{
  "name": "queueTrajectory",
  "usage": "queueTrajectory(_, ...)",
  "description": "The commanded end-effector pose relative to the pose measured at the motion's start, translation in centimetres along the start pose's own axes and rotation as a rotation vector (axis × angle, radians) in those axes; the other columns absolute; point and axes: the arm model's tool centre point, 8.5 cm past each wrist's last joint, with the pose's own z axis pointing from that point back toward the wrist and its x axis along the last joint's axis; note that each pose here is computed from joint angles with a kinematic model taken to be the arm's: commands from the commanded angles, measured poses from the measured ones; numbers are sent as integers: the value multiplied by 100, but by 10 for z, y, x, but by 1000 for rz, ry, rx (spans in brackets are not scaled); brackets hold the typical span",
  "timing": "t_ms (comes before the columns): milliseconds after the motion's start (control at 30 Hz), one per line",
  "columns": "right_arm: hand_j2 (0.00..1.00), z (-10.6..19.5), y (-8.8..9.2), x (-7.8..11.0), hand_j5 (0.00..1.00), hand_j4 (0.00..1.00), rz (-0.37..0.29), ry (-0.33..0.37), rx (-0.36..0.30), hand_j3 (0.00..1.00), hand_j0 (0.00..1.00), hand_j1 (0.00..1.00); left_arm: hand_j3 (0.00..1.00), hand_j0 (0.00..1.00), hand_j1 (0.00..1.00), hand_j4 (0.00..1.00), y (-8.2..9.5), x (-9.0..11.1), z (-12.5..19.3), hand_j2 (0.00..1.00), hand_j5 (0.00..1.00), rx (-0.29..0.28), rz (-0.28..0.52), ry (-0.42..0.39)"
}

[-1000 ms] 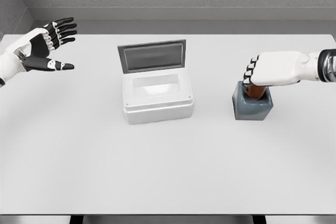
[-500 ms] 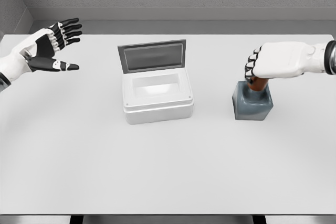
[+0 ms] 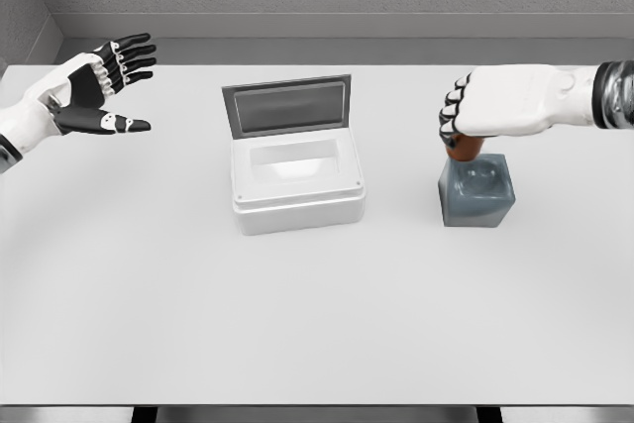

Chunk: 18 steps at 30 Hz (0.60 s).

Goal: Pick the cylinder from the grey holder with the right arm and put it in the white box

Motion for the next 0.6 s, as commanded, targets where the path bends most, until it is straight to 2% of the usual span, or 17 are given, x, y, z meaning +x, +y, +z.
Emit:
queueTrajectory(0, 53, -5, -5, 1, 53, 53, 3, -8, -14, 53, 53, 53, 100, 100, 100, 100, -2, -1, -2, 100, 100, -4, 8, -4)
queueTrajectory(133, 53, -13, -17, 2, 53, 53, 21, -21, -43, 53, 53, 53, 100, 100, 100, 100, -6, -2, -7, 100, 100, -19, 9, -1)
queueTrajectory(567, 53, -34, -37, 8, 53, 53, 38, -61, -96, 53, 53, 53, 100, 100, 100, 100, -11, -2, -12, 100, 100, -30, 14, -9)
